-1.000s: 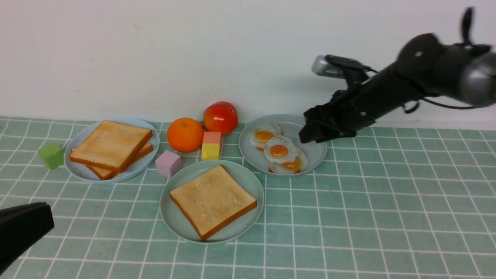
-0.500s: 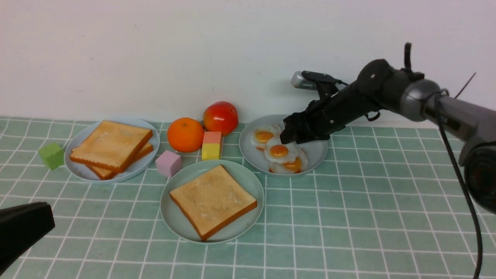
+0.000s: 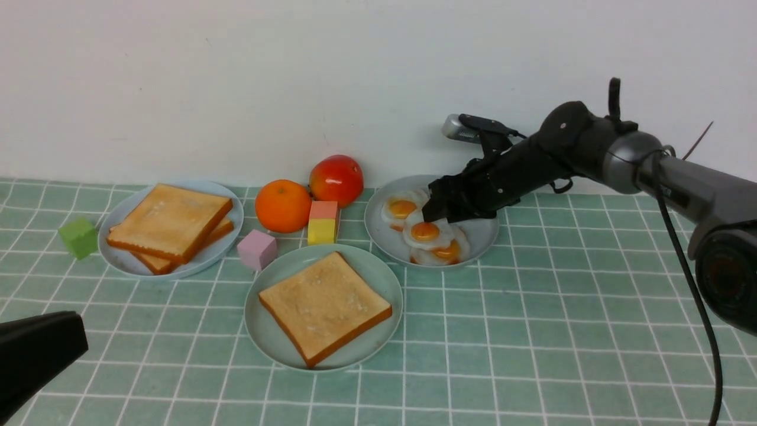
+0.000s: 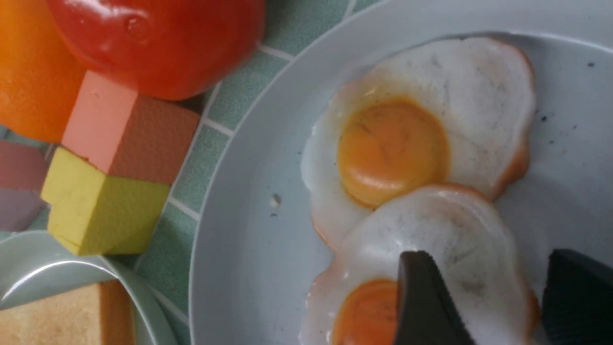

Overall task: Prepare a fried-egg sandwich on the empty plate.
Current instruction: Use the right arm to grab a fried egg, then use the right arm to place the fried egg on the slice of bread in the middle

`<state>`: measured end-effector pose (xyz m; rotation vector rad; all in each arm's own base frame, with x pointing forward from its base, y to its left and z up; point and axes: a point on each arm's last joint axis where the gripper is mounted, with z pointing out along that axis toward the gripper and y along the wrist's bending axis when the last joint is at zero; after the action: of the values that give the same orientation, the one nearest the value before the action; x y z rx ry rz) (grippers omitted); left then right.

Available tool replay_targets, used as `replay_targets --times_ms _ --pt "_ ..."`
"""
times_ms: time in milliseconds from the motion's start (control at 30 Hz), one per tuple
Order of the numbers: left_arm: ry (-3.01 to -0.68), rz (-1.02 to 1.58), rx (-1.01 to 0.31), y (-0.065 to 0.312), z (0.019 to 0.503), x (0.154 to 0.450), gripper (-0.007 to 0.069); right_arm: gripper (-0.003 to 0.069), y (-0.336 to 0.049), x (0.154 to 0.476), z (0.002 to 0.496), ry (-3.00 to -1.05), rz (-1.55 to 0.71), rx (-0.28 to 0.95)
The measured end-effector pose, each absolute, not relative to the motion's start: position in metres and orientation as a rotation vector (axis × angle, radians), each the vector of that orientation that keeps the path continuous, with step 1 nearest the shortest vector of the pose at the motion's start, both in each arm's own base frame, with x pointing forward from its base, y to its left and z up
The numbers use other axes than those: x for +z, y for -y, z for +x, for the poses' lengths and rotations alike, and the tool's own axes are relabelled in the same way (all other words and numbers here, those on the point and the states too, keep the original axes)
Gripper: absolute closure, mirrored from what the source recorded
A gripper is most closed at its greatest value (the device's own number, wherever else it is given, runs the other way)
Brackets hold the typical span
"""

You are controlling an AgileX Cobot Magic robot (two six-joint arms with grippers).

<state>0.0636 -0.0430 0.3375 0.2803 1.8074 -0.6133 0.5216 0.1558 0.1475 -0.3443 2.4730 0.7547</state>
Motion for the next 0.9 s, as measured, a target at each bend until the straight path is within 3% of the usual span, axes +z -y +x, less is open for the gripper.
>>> replay_targets --times_ms 67,267,433,767,900 --pt "-1.807 0.280 -0.613 0.043 0.064 0.338 0.0638 0.0349 -0.156 0.148 0.522 -2.473 -0.346 0.756" --pt "-1.808 0.281 -0.613 0.043 0.064 0.337 0.0638 0.0572 -0.156 0.152 0.520 -2.475 -0.357 0.761" --pt "-1.820 0.291 -0.594 0.042 0.064 0.336 0.0638 0.0574 -0.155 0.173 0.514 -2.477 -0.411 0.771" --pt "-1.846 0.327 -0.516 0.039 0.064 0.333 0.0638 0.0574 -0.156 0.280 0.462 -2.445 -0.637 0.882" --pt "-1.857 0.347 -0.465 0.037 0.065 0.331 0.0638 0.0574 -0.188 0.281 0.426 -2.468 -0.732 0.948"
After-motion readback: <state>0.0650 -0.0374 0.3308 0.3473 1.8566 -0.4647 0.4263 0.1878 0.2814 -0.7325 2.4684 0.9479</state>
